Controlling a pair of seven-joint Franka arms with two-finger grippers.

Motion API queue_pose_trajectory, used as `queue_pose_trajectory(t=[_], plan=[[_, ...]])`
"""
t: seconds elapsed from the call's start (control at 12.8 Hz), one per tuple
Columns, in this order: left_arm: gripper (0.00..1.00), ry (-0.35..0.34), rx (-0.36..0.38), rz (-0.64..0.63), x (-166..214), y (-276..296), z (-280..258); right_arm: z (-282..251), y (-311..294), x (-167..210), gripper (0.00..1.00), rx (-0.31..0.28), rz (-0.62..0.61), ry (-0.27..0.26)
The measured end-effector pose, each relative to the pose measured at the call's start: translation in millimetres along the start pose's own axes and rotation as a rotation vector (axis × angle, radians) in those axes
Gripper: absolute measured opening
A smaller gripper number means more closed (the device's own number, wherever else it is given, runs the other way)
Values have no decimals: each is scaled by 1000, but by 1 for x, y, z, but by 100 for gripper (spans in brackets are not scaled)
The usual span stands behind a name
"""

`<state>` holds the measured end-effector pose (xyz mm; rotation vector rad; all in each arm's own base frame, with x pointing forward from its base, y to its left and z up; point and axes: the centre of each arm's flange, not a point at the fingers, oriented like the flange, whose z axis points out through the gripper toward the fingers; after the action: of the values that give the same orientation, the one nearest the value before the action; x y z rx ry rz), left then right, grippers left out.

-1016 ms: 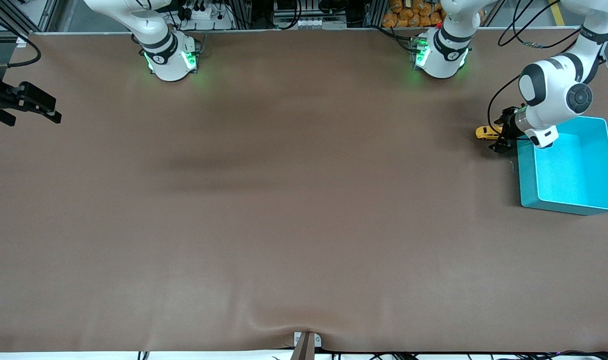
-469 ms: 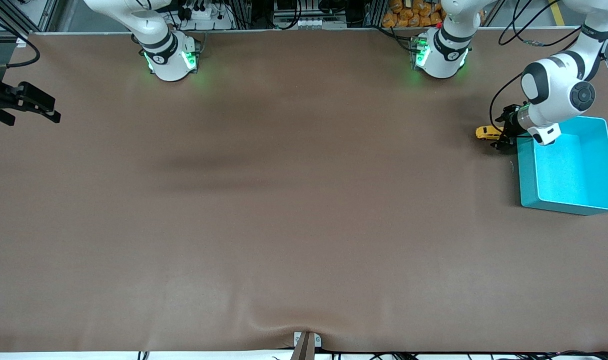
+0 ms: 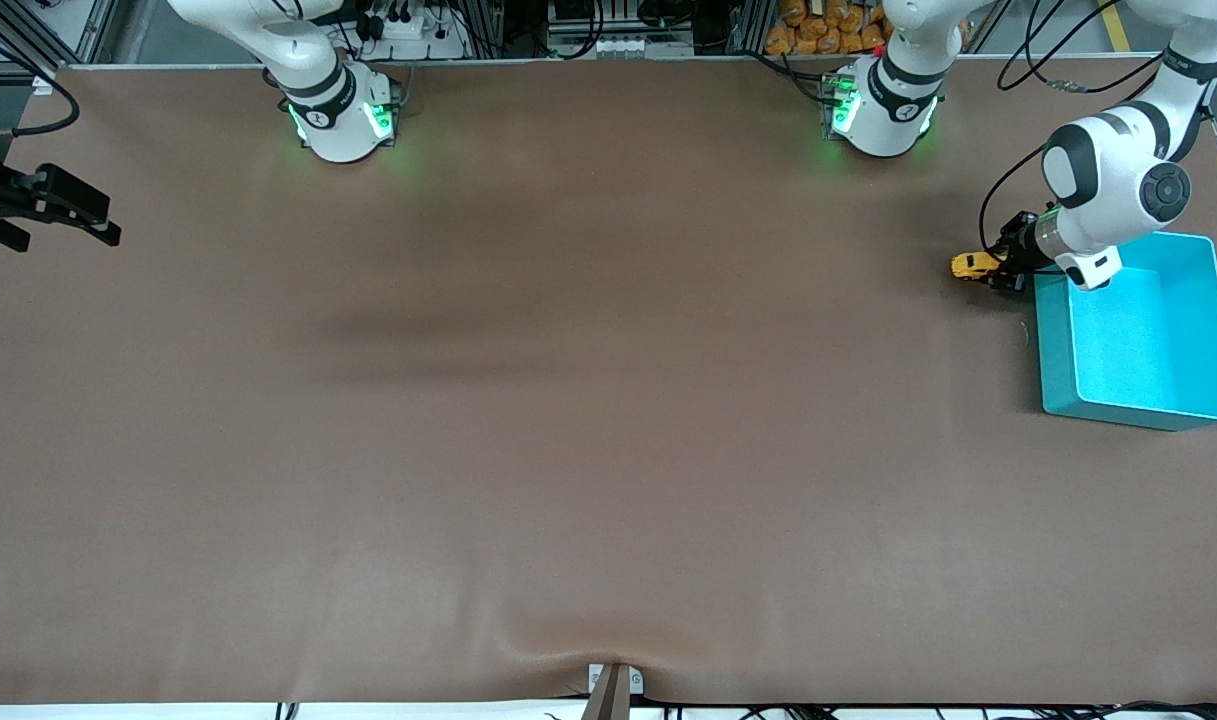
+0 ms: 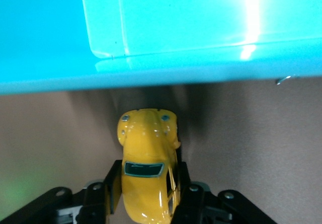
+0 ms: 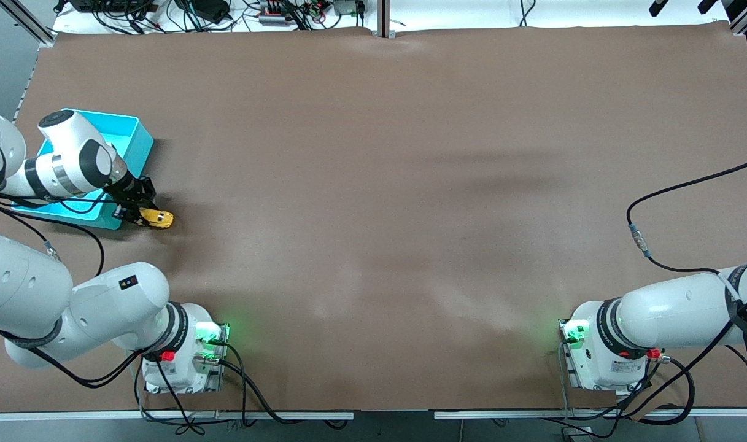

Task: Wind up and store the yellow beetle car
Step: 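Lift the car with the left gripper and carry it over the box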

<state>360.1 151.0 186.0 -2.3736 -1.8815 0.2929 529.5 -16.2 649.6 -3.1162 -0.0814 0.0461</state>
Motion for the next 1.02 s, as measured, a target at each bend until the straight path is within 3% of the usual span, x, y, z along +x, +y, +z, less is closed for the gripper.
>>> queue_pose_trajectory(t=[0.55,1.02], plan=[[46,13,-10,11,5,13,-14,1,0,0,100,0,-14,-1],[46,19,69,113,-11,76,-88,1,-1,0,100,-1,-25,-1]])
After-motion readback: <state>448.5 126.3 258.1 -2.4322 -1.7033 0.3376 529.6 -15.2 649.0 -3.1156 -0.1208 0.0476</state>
